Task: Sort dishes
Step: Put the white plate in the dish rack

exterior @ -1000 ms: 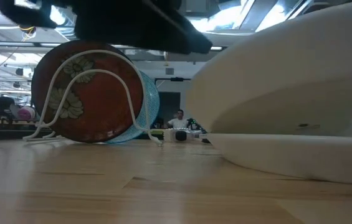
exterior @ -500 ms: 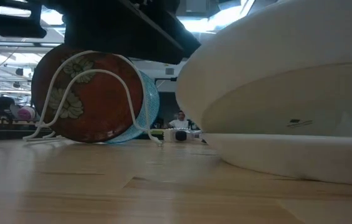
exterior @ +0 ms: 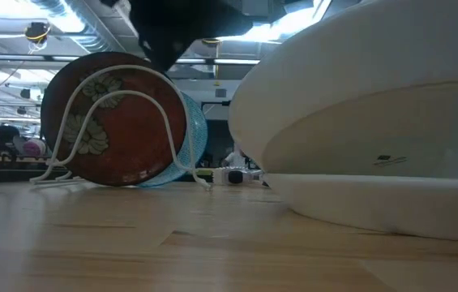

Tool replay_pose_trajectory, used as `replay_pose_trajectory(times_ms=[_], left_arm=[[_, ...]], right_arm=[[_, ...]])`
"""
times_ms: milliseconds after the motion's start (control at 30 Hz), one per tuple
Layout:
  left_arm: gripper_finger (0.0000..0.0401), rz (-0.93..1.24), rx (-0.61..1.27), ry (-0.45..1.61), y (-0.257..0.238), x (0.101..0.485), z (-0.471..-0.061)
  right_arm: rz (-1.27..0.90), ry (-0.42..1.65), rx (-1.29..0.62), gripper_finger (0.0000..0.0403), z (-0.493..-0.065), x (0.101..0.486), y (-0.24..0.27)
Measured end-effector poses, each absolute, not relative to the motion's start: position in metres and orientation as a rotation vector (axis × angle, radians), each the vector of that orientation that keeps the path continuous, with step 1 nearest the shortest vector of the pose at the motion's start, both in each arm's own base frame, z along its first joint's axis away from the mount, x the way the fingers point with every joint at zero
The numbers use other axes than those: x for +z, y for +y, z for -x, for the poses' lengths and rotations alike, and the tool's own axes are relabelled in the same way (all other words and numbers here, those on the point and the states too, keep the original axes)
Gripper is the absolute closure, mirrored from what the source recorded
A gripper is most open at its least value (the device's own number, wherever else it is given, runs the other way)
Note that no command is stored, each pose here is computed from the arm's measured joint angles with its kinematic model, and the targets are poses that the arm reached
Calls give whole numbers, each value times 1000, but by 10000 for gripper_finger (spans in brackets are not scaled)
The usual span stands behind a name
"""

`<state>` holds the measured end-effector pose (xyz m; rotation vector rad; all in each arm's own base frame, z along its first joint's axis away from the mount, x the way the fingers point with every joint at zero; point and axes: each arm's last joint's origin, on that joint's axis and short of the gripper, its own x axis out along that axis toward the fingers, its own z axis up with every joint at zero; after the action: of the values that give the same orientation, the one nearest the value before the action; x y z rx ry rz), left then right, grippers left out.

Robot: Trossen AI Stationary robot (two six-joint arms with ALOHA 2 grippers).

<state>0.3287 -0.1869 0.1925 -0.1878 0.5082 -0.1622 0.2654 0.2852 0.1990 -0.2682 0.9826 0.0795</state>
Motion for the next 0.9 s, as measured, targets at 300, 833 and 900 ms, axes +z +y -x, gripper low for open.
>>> replay_pose_trajectory(times_ms=[300, 833, 900], left_arm=[[217, 995, 129, 654, -179, 189, -323], [217, 1571, 473, 601, -136, 183, -339], [217, 1597, 486, 598, -134, 182, -340]], right_arm=[[267, 983, 83, 374, -265, 199, 285], [286, 980, 90, 376, -265, 199, 286], [292, 976, 88, 376, -265, 199, 285]])
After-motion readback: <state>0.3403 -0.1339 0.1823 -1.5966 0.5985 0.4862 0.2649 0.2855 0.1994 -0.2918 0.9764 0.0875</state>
